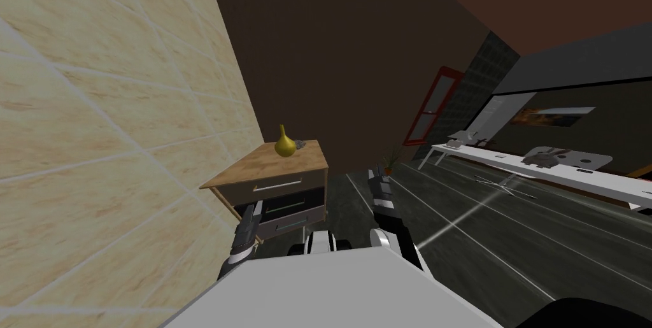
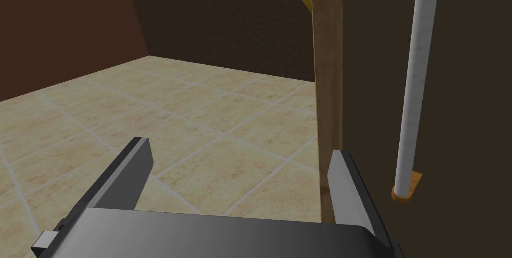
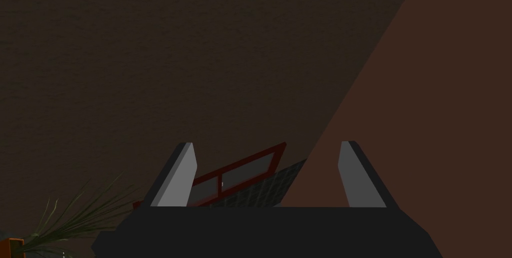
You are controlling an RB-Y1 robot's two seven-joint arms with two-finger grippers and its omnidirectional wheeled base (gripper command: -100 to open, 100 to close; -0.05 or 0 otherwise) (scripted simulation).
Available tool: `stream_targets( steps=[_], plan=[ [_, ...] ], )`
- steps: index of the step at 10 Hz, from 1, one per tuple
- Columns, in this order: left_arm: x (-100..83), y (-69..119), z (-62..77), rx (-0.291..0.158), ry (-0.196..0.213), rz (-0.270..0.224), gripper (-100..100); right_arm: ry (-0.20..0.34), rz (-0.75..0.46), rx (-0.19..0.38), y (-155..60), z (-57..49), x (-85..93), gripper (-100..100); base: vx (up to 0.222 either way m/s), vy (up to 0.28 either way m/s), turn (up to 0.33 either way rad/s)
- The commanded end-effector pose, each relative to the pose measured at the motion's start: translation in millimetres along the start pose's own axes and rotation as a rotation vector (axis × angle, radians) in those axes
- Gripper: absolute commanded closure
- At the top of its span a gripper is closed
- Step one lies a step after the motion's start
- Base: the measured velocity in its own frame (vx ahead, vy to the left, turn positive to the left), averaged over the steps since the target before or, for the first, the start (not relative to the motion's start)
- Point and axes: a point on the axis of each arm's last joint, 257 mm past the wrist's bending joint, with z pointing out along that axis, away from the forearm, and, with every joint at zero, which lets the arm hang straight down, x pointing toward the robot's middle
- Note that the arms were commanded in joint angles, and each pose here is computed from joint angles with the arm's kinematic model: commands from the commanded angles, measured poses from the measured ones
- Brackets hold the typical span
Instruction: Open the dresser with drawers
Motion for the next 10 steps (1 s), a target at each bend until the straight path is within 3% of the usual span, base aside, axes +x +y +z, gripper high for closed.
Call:
stream_targets(
  steps=[1,10],
  plan=[
    [-1.0,11.0,-15.4,-0.03,-0.01,-0.006,-100,0.0,0.0,0.0,0,0.0,0.0,0,0.114,-0.027,0.005],
    [-7.5,36.1,-62.2,-0.108,-0.038,-0.014,-100,0.0,0.0,0.0,0,0.0,0.0,0,0.092,-0.025,0.008]
  ],
)
